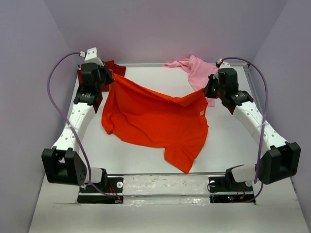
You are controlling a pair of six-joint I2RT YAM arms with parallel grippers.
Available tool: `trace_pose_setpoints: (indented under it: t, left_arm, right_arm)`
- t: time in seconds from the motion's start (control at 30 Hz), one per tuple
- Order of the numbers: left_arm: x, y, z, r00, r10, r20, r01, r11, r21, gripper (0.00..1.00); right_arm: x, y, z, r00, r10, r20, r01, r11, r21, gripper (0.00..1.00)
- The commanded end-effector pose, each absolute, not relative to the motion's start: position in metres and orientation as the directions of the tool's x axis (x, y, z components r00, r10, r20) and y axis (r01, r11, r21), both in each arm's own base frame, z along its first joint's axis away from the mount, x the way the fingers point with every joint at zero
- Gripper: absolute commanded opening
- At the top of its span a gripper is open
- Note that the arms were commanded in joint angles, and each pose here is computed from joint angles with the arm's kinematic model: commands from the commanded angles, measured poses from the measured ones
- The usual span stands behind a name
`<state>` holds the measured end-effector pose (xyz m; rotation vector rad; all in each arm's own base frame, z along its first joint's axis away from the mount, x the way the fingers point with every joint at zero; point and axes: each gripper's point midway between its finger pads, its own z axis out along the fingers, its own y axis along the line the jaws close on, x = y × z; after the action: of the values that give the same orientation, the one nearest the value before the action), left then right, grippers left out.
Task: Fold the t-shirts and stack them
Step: Flatten the tshirt out
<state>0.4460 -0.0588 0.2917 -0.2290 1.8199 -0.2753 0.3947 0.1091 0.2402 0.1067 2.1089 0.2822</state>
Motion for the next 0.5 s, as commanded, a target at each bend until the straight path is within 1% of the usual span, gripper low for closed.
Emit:
trace_pose_setpoints:
  t: [0.0, 0.03, 0.07, 0.1, 0.13, 0.2, 0.23, 0.27, 0.3, 0.4, 0.47]
  left_arm:
    - [0.439, -0.055, 0.276, -0.255, -0.279, -0.926, -0.023, 0.959, -0.282, 0.00]
    - [0.438, -0.059, 0.275, -0.260, -0.296, -0.919, -0.012, 0.953, -0.303, 0.00]
    - [0.436, -0.059, 0.270, -0.281, -0.304, -0.910, -0.027, 0.951, -0.310, 0.02]
    - [0.432, -0.061, 0.263, -0.300, -0.316, -0.900, -0.032, 0.946, -0.322, 0.09]
    - [0.425, -0.071, 0.265, -0.313, -0.338, -0.888, 0.006, 0.934, -0.357, 0.27]
    - [0.414, -0.071, 0.254, -0.332, -0.350, -0.876, 0.002, 0.929, -0.371, 0.28]
    - [0.406, -0.066, 0.260, -0.309, -0.365, -0.878, -0.019, 0.926, -0.378, 0.31]
    - [0.402, -0.065, 0.260, -0.303, -0.366, -0.880, -0.023, 0.926, -0.377, 0.35]
    - [0.398, -0.056, 0.256, -0.291, -0.365, -0.884, -0.061, 0.929, -0.364, 0.39]
    - [0.390, -0.033, 0.262, -0.239, -0.349, -0.906, -0.160, 0.934, -0.318, 0.43]
    - [0.391, -0.027, 0.266, -0.224, -0.340, -0.913, -0.187, 0.935, -0.302, 0.44]
  right_arm:
    - [0.401, 0.117, 0.250, -0.502, 0.196, -0.843, -0.072, 0.961, 0.266, 0.00]
    - [0.401, 0.116, 0.250, -0.498, 0.197, -0.844, -0.070, 0.962, 0.265, 0.00]
    - [0.401, 0.116, 0.250, -0.498, 0.197, -0.845, -0.068, 0.962, 0.264, 0.00]
    - [0.401, 0.116, 0.251, -0.496, 0.194, -0.846, -0.068, 0.963, 0.261, 0.00]
    - [0.401, 0.115, 0.253, -0.492, 0.195, -0.849, -0.068, 0.963, 0.261, 0.00]
    - [0.400, 0.115, 0.258, -0.482, 0.195, -0.854, -0.071, 0.963, 0.260, 0.00]
    - [0.400, 0.115, 0.261, -0.476, 0.197, -0.857, -0.073, 0.962, 0.261, 0.00]
    - [0.400, 0.115, 0.260, -0.477, 0.198, -0.856, -0.072, 0.962, 0.262, 0.00]
    - [0.400, 0.116, 0.262, -0.476, 0.200, -0.856, -0.077, 0.961, 0.267, 0.00]
    - [0.399, 0.117, 0.263, -0.476, 0.201, -0.856, -0.082, 0.959, 0.271, 0.00]
    - [0.399, 0.116, 0.262, -0.477, 0.201, -0.856, -0.080, 0.959, 0.270, 0.00]
